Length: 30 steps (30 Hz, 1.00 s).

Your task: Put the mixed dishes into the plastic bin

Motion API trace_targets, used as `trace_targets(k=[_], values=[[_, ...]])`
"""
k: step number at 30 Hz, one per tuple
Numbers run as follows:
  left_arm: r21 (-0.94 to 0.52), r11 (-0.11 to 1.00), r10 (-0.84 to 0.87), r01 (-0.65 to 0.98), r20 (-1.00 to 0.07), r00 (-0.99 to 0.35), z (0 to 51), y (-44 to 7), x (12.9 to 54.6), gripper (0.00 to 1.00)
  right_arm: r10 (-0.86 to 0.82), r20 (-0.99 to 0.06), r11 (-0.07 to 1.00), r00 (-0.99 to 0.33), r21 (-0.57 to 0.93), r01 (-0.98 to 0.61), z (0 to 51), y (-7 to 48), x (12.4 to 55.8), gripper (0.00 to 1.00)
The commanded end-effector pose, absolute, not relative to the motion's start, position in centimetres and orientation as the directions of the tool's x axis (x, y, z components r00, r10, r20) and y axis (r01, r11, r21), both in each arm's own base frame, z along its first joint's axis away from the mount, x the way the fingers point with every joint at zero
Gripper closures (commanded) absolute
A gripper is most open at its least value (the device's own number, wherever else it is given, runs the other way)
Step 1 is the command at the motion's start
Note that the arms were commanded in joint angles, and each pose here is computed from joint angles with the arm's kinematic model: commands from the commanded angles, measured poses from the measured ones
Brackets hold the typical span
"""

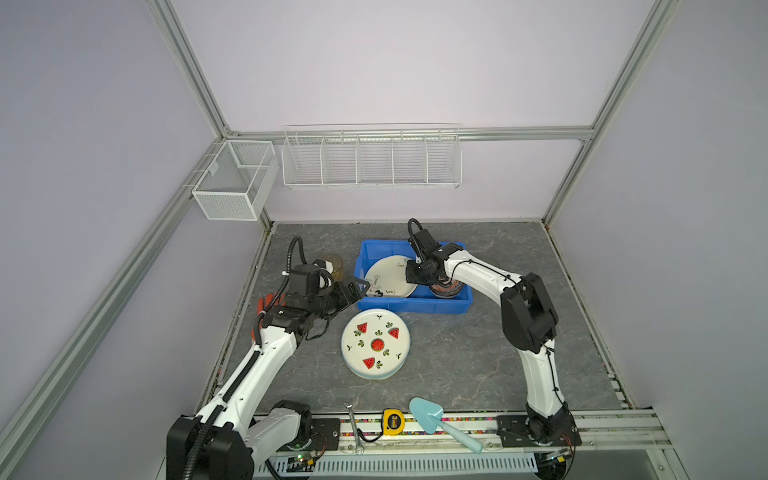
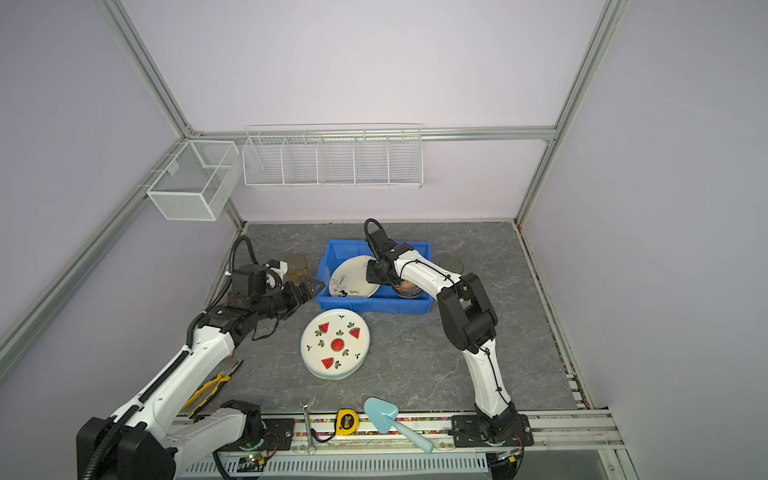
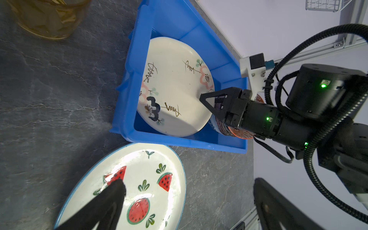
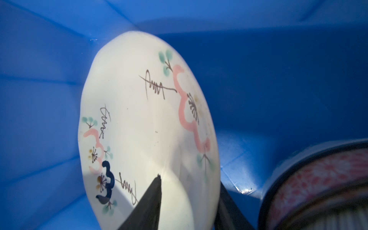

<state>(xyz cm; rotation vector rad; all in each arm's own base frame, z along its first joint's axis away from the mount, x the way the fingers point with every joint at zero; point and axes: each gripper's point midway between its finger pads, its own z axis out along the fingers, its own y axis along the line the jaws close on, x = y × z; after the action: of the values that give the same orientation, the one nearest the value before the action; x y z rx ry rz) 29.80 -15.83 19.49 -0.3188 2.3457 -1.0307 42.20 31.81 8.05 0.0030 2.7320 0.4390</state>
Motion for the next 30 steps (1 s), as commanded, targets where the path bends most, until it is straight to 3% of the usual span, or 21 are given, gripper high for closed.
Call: trace_targets(k=[1, 11, 30], values=[[-0.743, 0.670, -0.424, 0.004, -0.386, -0.819, 19.3, -15.8, 29.9, 0.00, 0.033, -0.356, 0.960, -0.934, 0.272, -0.069, 7.2, 31.6, 41.7, 0.53], [-0.745, 0.667, -0.425, 0.000, -0.381, -0.821, 19.0, -15.9, 29.9, 0.00, 0.025, -0.364, 0.971, -0.931, 0.230, -0.064, 7.1, 30.8, 41.6, 0.44], [-0.746, 0.665, -0.427, -0.006, -0.374, -0.823, 18.7, -15.9, 29.9, 0.00, 0.015, -0.381, 0.979, -0.924, 0.195, -0.064, 7.5, 30.4, 41.5, 0.38]])
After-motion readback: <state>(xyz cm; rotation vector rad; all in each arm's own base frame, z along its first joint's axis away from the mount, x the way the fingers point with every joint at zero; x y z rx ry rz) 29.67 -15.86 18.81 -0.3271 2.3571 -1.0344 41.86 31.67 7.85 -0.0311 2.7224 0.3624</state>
